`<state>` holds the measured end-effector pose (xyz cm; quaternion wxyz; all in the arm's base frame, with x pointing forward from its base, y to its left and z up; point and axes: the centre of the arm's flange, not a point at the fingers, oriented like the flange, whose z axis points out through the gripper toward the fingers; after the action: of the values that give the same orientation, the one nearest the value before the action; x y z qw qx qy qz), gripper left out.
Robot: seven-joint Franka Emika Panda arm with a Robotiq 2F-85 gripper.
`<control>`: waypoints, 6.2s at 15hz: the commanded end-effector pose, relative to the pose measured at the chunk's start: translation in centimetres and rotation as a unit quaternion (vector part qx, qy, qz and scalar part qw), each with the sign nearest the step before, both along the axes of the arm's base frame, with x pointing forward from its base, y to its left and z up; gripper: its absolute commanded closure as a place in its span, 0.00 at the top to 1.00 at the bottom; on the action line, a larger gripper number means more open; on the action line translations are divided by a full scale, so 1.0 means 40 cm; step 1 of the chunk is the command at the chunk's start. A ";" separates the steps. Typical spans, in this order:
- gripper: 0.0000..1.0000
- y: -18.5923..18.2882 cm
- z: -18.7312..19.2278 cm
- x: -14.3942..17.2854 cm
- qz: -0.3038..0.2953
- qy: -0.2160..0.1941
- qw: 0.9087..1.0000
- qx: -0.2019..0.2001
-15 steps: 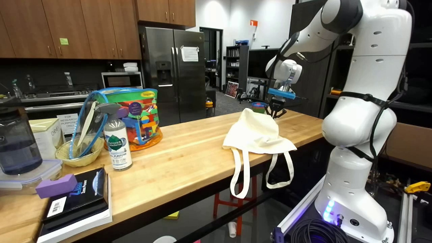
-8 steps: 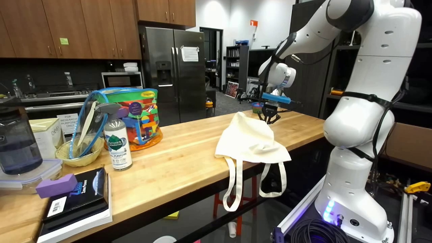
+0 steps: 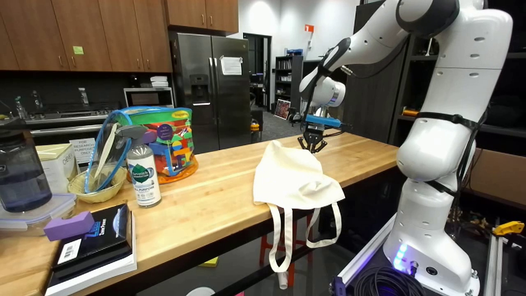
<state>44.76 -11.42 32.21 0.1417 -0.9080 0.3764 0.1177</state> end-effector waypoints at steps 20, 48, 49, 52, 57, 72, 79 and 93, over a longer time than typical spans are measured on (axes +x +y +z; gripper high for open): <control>0.05 0.057 0.139 0.334 0.052 -0.060 0.997 -0.021; 0.01 0.041 0.172 0.439 0.037 -0.069 0.997 -0.028; 0.01 0.029 0.181 0.466 0.029 -0.073 0.996 -0.032; 0.01 -0.036 0.214 0.535 -0.010 -0.088 0.995 -0.045; 0.01 -0.220 0.252 0.542 -0.097 -0.107 0.987 -0.069; 0.01 -0.708 0.223 0.100 -0.345 -0.096 0.927 -0.110; 0.01 -0.597 0.206 0.012 -0.318 -0.091 0.939 -0.094; 0.01 -0.116 0.294 0.289 -0.082 -0.141 0.984 -0.076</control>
<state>54.46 -18.87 42.16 0.1311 -0.8683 0.4768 -0.0395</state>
